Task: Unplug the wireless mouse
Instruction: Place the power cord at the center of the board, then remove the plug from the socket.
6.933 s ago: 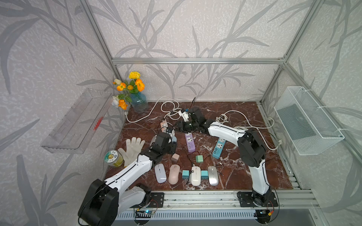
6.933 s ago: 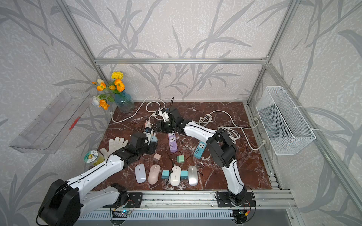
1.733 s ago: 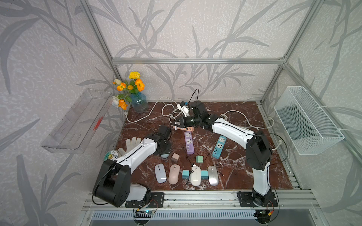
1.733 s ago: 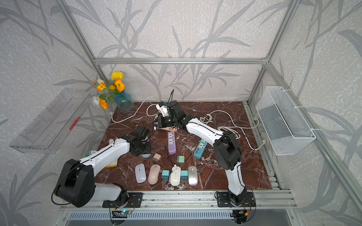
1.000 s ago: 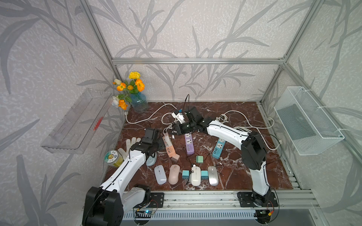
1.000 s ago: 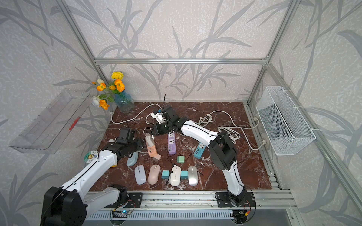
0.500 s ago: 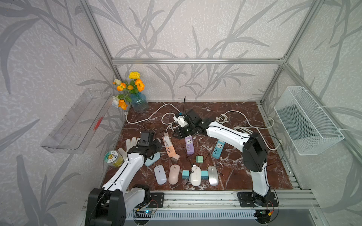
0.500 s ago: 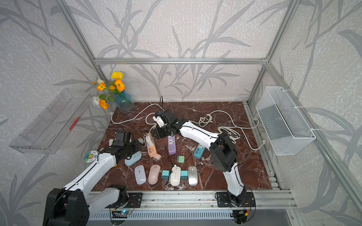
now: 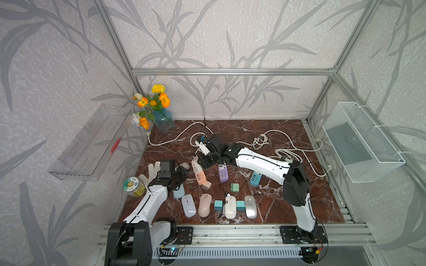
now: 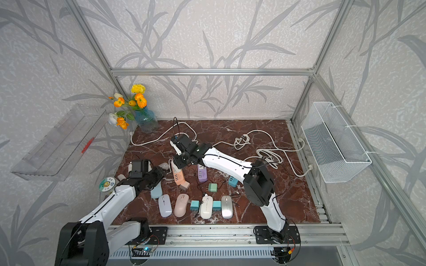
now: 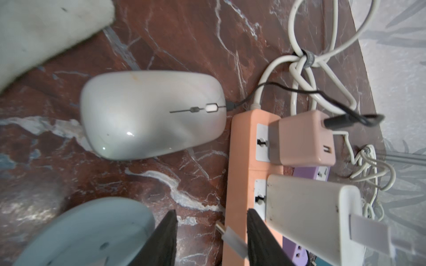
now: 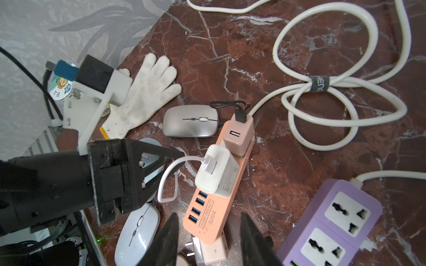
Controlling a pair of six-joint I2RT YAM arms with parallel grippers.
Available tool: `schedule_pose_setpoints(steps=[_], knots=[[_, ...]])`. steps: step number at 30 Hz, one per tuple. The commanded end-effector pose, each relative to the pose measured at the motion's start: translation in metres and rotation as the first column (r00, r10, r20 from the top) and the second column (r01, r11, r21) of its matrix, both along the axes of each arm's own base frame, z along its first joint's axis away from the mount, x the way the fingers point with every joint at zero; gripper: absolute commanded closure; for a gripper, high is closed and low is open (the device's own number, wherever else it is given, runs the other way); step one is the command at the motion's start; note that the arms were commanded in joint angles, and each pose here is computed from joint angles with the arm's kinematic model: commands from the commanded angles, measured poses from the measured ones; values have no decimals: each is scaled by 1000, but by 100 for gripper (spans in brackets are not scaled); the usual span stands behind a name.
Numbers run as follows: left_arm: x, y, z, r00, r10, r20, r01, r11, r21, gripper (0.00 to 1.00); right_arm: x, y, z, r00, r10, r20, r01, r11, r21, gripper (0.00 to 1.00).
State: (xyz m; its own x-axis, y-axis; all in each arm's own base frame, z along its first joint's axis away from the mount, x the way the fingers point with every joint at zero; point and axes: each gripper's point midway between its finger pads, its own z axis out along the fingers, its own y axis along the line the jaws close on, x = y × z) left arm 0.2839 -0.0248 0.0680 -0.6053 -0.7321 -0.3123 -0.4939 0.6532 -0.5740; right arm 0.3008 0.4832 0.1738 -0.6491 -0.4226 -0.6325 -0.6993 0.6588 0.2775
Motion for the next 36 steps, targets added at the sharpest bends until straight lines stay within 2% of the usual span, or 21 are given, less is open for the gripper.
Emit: schedule_pose_setpoints(steps=[1,3,5,22,31,36], knots=[[1,6,7,998,45,41,-42,997,-60,53,-9,6,-16,999,30,11,-29,997,-76,49],[-1,11,8,997,66,47,-63,996,-71,53,-5,6,-25,1000,24,6,-23,994,-111,46],[-3,15,11,995,79,55,-75,995,-70,53,-17,18,-33,999,51,3,-50,990,-132,44],[-13,24,18,991,105,78,-99,992,-80,52,26,29,-56,993,-77,85,99,951,-292,46],[-13,28,28,987,119,110,-112,991,-70,52,17,34,-76,997,-77,1,74,954,-291,48],[-11,21,29,990,75,122,-64,994,-86,51,15,35,-86,995,-92,-24,80,951,-297,49]])
